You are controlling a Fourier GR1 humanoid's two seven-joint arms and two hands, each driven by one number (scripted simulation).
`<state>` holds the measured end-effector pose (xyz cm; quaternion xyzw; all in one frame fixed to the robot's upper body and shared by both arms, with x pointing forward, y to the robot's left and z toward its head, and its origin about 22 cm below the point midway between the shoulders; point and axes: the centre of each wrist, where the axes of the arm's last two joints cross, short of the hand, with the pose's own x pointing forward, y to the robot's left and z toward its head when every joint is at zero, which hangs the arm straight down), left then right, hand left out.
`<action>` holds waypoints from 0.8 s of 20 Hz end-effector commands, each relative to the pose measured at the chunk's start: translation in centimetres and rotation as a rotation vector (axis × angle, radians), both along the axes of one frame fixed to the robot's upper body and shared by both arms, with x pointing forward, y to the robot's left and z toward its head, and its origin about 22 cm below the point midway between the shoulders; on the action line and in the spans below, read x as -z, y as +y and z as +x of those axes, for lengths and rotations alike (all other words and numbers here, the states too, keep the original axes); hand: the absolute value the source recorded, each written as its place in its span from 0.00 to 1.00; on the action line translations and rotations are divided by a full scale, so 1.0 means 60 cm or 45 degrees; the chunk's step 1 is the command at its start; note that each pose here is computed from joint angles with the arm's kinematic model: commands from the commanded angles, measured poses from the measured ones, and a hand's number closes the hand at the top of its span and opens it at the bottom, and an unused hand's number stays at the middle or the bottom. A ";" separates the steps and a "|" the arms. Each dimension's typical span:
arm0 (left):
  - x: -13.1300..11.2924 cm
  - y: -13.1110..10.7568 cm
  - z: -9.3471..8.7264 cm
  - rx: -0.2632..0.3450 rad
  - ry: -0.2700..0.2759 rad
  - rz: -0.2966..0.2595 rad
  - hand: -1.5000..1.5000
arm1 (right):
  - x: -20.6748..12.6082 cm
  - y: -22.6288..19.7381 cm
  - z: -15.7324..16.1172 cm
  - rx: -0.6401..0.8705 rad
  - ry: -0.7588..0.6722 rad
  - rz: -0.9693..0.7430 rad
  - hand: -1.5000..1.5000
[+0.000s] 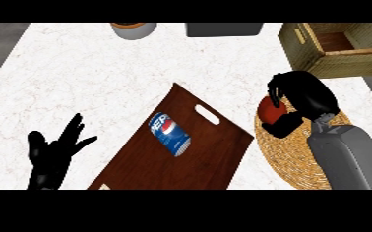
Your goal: Pick the bell pepper from the placemat and place it in the basket
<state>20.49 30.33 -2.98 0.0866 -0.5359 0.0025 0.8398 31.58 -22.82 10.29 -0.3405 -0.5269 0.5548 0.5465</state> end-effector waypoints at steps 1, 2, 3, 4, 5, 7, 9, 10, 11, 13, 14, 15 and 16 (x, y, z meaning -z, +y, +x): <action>0.025 -0.001 -0.024 -0.031 0.138 -0.002 0.50 | -0.024 0.021 -0.012 0.134 -0.102 0.571 1.00; 0.033 0.008 -0.038 -0.030 0.177 -0.019 0.50 | -0.040 0.030 -0.012 0.146 -0.149 0.713 1.00; 0.034 0.003 -0.031 -0.016 0.167 -0.019 0.50 | -0.069 0.038 -0.017 0.138 -0.208 0.791 1.00; 0.033 0.005 -0.040 -0.025 0.175 -0.008 0.50 | -0.094 0.027 -0.022 0.152 -0.298 0.857 1.00; 0.033 0.009 -0.043 -0.026 0.168 -0.004 0.50 | -0.132 0.029 -0.024 0.154 -0.368 0.908 1.00; 0.036 -0.005 -0.039 -0.004 0.168 -0.028 0.50 | -0.191 0.003 -0.036 0.217 -0.463 0.893 1.00; 0.035 -0.020 -0.035 -0.002 0.175 -0.024 0.50 | -0.240 -0.001 -0.037 0.282 -0.523 0.966 1.00; 0.018 0.005 -0.022 0.008 0.156 -0.012 0.50 | -0.265 -0.001 -0.045 0.299 -0.519 0.978 1.00; 0.025 0.010 -0.030 0.019 0.154 -0.022 0.50 | -0.290 -0.007 -0.057 0.342 -0.532 0.961 1.00; 0.025 -0.002 -0.027 0.020 0.146 -0.017 0.50 | -0.353 -0.035 -0.059 0.407 -0.602 0.905 1.00; 0.024 -0.011 -0.036 0.012 0.158 -0.014 0.50 | -0.349 -0.044 -0.063 0.447 -0.574 0.878 1.00; 0.025 -0.022 -0.018 0.024 0.165 -0.016 0.50 | -0.381 -0.065 -0.055 0.471 -0.604 0.920 1.00; 0.031 -0.015 -0.030 0.012 0.146 -0.006 0.50 | -0.403 -0.055 -0.061 0.515 -0.623 0.923 1.00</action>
